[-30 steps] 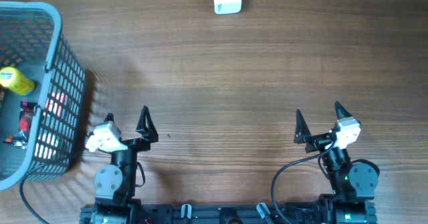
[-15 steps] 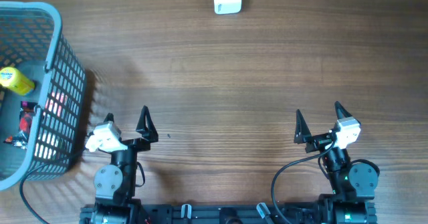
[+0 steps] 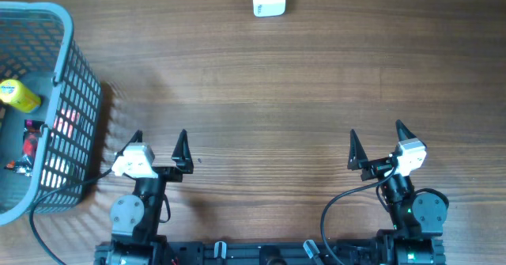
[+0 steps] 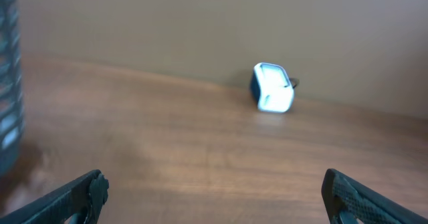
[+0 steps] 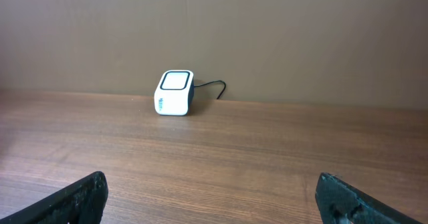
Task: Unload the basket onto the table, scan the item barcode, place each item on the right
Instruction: 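Reach the left gripper into the basket and grasp the yellow container, then lift the yellow container out and set it on the table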
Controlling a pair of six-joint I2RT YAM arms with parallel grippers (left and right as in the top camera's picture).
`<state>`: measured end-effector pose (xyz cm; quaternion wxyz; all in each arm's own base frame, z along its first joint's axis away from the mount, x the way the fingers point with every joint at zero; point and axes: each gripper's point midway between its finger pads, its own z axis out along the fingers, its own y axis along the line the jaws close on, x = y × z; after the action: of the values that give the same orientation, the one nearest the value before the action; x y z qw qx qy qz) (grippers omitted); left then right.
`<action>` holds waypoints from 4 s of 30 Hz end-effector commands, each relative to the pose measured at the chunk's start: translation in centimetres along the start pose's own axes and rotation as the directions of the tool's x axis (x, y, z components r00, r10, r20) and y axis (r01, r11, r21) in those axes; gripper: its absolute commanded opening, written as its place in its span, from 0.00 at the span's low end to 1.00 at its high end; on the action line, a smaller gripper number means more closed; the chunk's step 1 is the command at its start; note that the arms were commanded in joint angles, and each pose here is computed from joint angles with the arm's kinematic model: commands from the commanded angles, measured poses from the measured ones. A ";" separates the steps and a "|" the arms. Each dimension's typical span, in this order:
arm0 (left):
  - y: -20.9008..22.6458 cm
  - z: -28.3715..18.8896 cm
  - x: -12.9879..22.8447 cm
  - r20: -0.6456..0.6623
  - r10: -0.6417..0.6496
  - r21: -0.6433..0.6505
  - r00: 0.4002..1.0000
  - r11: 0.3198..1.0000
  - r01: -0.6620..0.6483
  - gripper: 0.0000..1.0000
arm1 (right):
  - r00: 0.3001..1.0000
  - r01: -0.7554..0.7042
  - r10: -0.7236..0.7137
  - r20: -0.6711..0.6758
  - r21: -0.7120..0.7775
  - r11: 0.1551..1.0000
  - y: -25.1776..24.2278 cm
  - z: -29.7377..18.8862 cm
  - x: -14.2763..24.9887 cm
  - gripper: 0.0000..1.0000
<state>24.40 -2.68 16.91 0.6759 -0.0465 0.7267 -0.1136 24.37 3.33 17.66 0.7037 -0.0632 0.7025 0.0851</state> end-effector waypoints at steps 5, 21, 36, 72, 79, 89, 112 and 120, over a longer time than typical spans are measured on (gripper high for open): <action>-4.7 -1.0 -9.2 0.061 0.051 0.161 0.997 0.985 -0.060 1.00 | 1.000 0.006 -0.006 0.006 -0.017 1.000 0.3 0.0 -0.1 1.00; 0.3 7.7 -21.2 -0.292 -0.021 -0.362 0.956 0.928 -0.090 1.00 | 1.000 0.006 -0.006 0.006 -0.017 1.000 0.3 0.0 -0.1 1.00; 19.5 -3.4 -29.5 0.301 -0.418 -0.748 0.857 0.455 0.484 1.00 | 1.000 0.006 -0.005 0.006 -0.017 1.000 0.3 0.0 -0.1 1.00; 39.8 8.3 -2.2 -0.016 -0.694 -0.971 0.720 0.183 0.155 1.00 | 1.000 0.006 -0.006 0.006 -0.017 1.000 0.3 0.0 -0.1 1.00; 41.2 9.1 0.5 -0.022 -0.701 -0.973 0.713 0.178 0.145 0.97 | 1.000 0.006 -0.006 0.006 -0.017 1.000 0.3 0.0 -0.1 1.00; 41.3 9.2 1.3 -0.029 -0.708 -0.975 0.705 0.176 0.137 0.72 | 1.000 0.006 -0.006 0.006 -0.017 1.000 0.3 0.0 -0.1 1.00; 36.9 7.0 -9.4 0.035 -0.631 -0.951 0.775 0.218 0.220 0.50 | 1.000 0.006 -0.006 0.006 -0.017 1.000 0.3 0.0 -0.1 1.00; 31.6 6.3 -16.5 0.071 -0.566 -0.899 0.821 0.321 0.299 0.51 | 1.000 0.006 -0.006 0.006 -0.017 1.000 0.3 0.0 -0.1 1.00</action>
<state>34.55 32.83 20.43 0.3389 -0.5884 0.7251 0.1145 24.37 3.34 17.66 0.7037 -0.0634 0.7025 0.0853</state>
